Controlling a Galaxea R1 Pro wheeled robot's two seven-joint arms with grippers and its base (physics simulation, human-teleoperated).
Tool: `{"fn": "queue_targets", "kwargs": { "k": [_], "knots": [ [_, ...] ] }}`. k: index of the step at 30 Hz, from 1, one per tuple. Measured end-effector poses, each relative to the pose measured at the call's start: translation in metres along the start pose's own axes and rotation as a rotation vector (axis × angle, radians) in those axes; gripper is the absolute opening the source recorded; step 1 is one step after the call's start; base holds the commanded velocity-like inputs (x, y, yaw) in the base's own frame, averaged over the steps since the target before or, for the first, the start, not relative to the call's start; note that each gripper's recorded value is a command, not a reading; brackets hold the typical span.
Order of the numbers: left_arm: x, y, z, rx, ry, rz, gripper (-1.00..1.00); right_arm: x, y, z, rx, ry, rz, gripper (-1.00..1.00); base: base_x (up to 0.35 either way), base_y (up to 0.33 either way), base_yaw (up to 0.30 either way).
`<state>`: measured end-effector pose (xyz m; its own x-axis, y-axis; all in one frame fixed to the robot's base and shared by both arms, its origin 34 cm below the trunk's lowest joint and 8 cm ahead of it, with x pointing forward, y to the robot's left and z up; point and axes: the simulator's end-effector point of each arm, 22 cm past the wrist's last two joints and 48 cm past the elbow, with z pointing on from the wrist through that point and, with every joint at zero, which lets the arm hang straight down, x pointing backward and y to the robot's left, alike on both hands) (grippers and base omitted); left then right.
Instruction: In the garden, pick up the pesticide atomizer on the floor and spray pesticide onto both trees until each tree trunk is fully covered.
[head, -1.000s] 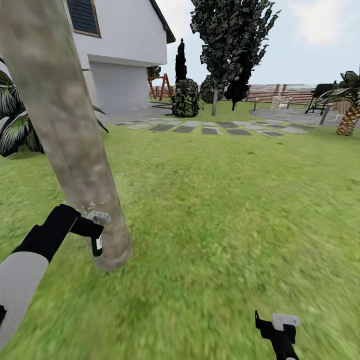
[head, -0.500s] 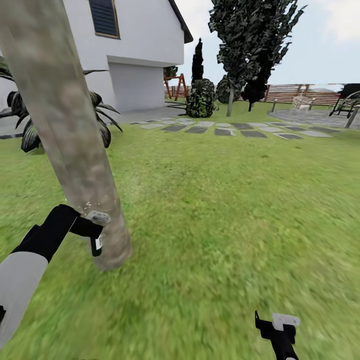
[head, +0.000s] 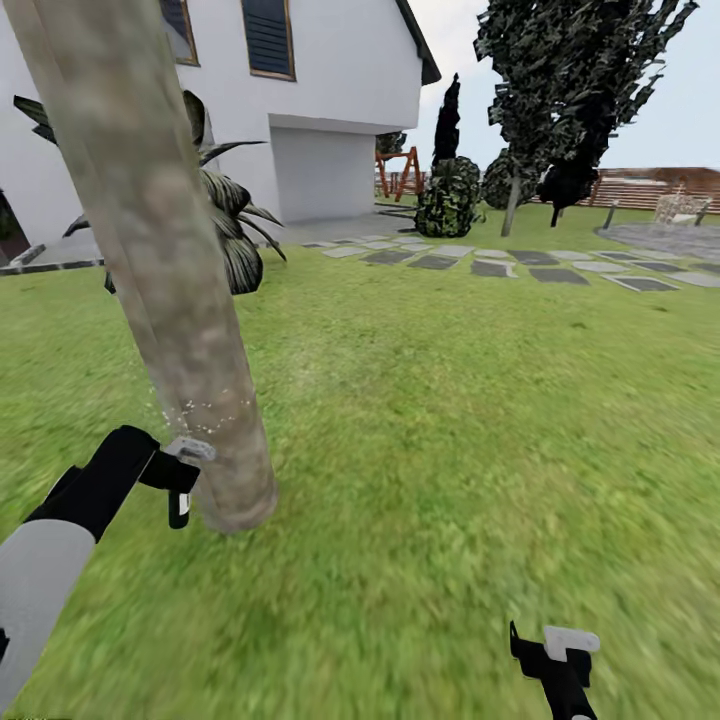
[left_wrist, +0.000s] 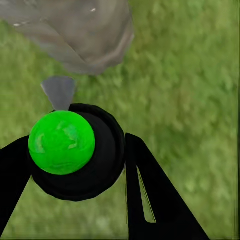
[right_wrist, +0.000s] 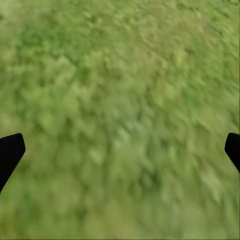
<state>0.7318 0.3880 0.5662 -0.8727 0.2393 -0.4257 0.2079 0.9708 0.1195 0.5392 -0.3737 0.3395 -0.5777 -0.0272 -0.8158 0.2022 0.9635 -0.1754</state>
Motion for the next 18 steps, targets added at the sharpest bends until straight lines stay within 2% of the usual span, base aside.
{"fn": "queue_targets", "kwargs": {
  "k": [3, 7, 8, 10, 11, 12, 18],
  "knots": [
    [0.003, -0.007, 0.009, 0.028, -0.023, 0.012, -1.00, 0.000, 0.000, 0.000, 0.000, 0.000, 0.000, 1.00, 0.187, -0.233, 0.021],
    [0.020, -0.022, 0.039, 0.116, -0.070, 0.007, -1.00, 0.000, -0.001, 0.000, 0.001, 0.000, -0.001, 1.00, 0.228, -0.197, 0.002],
    [0.026, -0.020, 0.044, 0.118, -0.072, -0.003, -1.00, 0.000, -0.001, 0.000, 0.001, 0.000, -0.002, 1.00, 0.235, -0.189, 0.000],
    [0.041, -0.013, 0.052, 0.115, -0.059, -0.049, -1.00, 0.000, -0.002, 0.000, 0.001, 0.000, -0.003, 1.00, 0.235, -0.189, 0.000],
    [0.055, -0.006, 0.061, 0.106, -0.072, -0.091, -1.00, 0.000, -0.001, 0.000, 0.000, 0.000, -0.003, 1.00, 0.234, -0.193, 0.000],
    [0.056, 0.000, 0.063, 0.096, -0.110, -0.122, -1.00, 0.000, 0.000, 0.000, -0.001, 0.000, -0.002, 1.00, 0.233, -0.195, 0.043],
    [0.058, 0.005, 0.066, 0.073, -0.124, -0.130, -1.00, 0.000, 0.003, 0.000, -0.004, 0.000, 0.000, 1.00, 0.186, -0.221, 0.228]
  ]
}}
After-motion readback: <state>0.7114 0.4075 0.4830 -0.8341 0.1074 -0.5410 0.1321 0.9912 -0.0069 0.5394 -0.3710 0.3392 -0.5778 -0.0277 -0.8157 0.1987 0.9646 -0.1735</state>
